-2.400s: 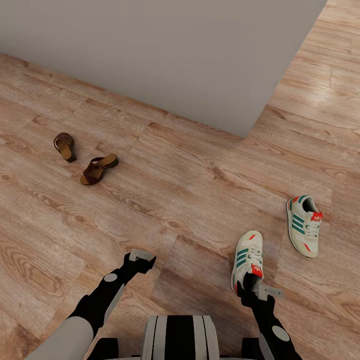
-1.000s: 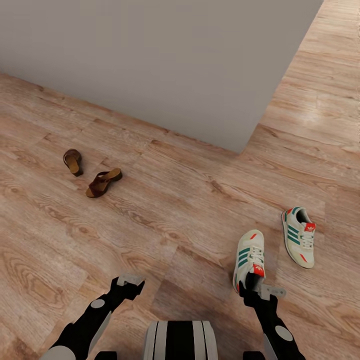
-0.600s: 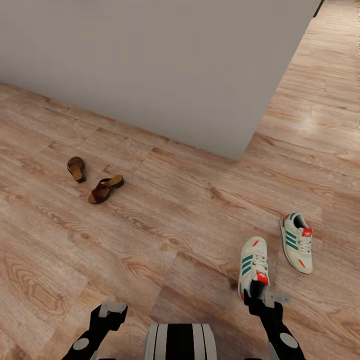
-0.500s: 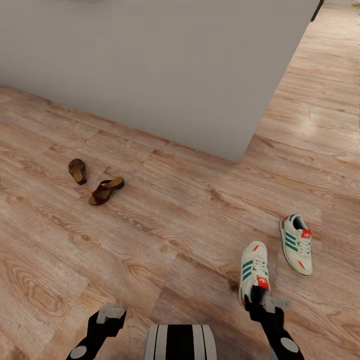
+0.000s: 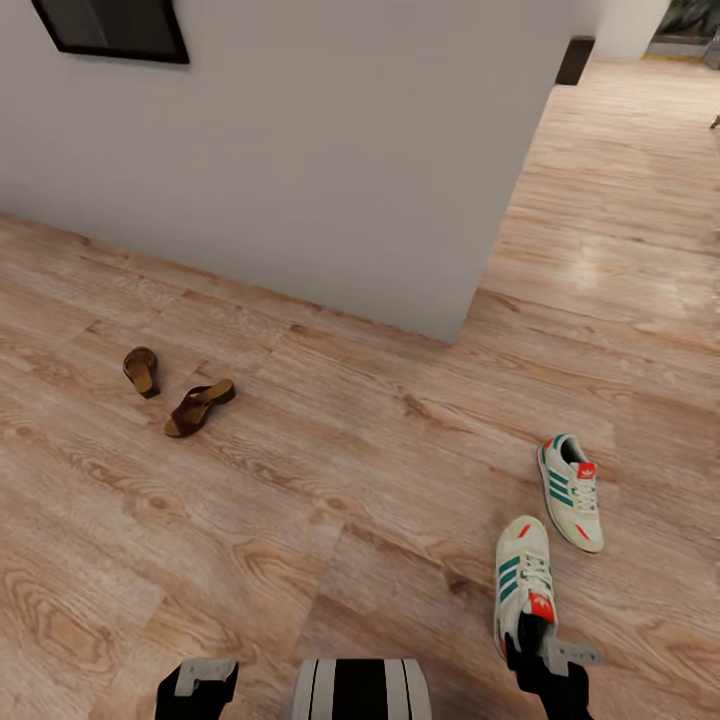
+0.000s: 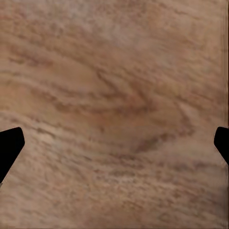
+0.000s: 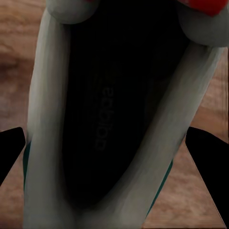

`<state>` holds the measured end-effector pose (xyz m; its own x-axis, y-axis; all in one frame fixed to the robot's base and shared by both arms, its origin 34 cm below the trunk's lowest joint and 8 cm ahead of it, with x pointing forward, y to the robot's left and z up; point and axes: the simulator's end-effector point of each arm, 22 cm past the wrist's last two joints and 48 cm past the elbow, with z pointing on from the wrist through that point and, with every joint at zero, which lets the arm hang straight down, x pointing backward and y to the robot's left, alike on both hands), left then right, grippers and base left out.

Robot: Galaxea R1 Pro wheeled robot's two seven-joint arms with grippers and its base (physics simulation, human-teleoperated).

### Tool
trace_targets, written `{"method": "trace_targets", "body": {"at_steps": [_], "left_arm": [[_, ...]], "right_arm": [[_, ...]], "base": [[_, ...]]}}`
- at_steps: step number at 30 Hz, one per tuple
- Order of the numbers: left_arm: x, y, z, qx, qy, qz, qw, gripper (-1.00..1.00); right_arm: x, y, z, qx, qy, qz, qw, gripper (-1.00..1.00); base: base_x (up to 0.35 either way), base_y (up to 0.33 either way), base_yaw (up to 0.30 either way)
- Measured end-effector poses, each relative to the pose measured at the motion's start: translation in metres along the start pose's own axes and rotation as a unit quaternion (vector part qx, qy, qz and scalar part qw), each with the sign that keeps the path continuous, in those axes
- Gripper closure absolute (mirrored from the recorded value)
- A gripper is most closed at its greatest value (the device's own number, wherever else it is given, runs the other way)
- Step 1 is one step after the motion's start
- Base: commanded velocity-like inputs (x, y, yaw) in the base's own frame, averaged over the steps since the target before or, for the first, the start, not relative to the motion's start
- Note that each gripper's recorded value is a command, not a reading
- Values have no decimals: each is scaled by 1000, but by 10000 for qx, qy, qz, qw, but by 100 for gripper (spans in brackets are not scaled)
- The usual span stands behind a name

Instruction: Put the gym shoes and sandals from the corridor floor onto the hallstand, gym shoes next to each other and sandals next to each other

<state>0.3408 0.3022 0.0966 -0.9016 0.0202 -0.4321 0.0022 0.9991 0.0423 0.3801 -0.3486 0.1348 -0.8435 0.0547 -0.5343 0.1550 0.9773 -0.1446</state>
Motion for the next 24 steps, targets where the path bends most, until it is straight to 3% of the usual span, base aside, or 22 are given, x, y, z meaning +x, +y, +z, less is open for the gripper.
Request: {"method": "trace_targets", "body": {"at_steps": [9,24], "left_arm": [[-23,3,-8,-41,-406,-47,9992,-100],[-56,4,-19,-46,-780,-64,9969,-100]], "right_arm": [[-7,-4,-10,23,-360,42,9993,100],[-33,2,-21,-16,-743,146,9971,100]], "base": [[0,0,-192],[0,0,-187]]}}
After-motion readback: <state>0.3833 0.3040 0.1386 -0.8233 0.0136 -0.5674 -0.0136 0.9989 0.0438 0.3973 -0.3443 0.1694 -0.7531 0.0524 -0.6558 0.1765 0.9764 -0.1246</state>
